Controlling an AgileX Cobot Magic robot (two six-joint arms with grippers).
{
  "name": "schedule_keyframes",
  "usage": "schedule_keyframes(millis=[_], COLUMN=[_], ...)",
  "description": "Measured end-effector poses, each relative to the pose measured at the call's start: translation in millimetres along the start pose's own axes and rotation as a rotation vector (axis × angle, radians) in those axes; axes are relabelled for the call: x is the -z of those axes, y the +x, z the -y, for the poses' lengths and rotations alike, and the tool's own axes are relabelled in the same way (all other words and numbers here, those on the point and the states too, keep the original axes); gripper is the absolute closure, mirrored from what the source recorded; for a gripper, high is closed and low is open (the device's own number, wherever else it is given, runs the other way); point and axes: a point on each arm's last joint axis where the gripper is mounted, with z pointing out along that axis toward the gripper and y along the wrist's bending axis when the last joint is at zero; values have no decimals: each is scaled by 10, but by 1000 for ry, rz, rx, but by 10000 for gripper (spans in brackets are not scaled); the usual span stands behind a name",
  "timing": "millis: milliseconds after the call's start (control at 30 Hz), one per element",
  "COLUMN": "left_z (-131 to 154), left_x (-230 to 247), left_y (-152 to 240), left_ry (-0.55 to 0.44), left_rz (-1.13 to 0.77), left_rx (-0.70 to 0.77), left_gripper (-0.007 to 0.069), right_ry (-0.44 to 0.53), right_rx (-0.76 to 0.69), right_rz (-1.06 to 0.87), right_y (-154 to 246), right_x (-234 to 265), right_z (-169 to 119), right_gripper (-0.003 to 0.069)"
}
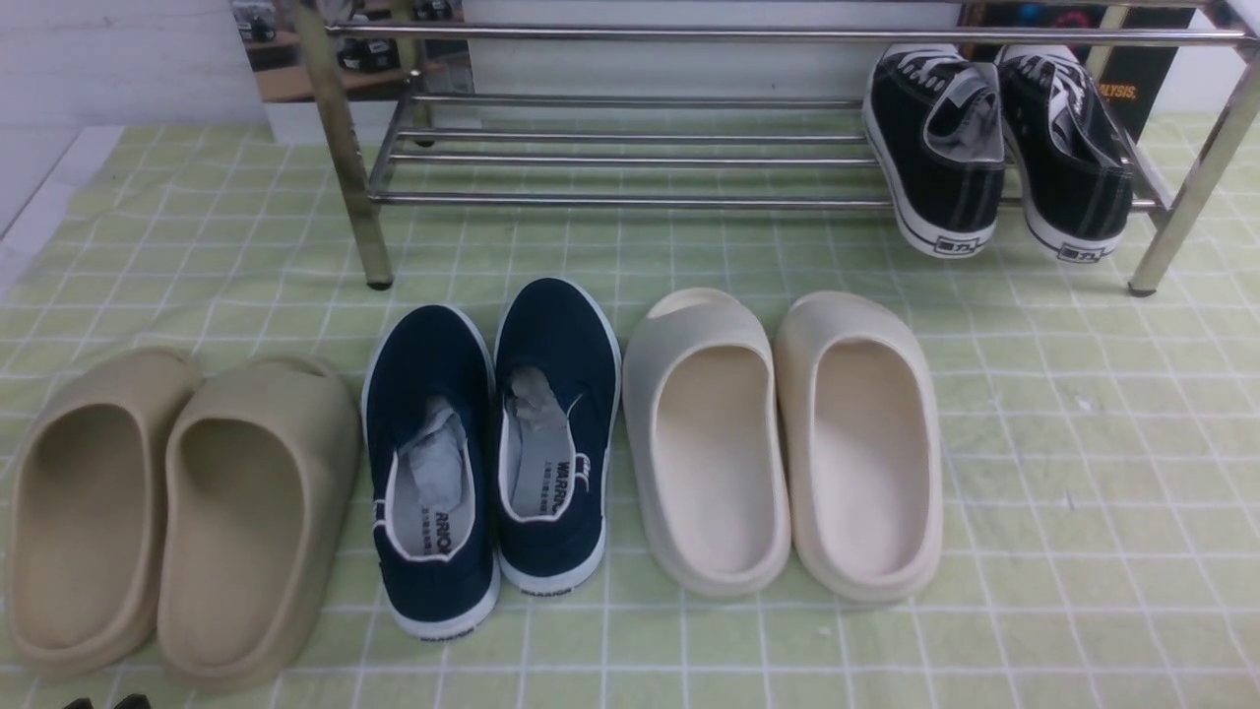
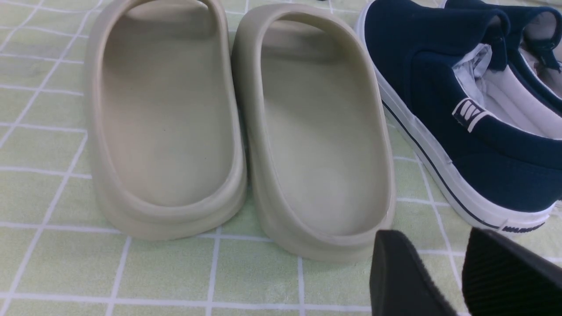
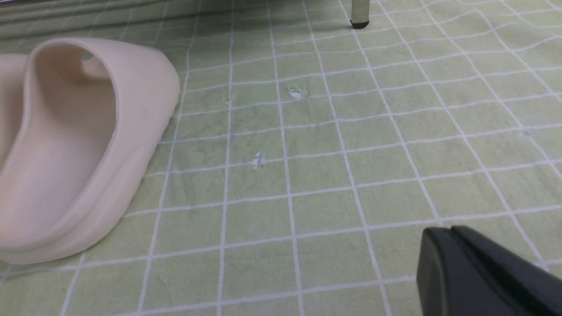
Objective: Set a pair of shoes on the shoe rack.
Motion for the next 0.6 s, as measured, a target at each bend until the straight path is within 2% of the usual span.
schedule_keyframes(millis=[600], left_z=[0], left_x=[0], left_y=[0], left_ry=[0], left_rz=[0], left_rx=[0], left_gripper=[386], right_ry=[0], right_rx=[0], right_rz=[0], right_y=[0], right_x=[0], right_z=[0], right_gripper=[618])
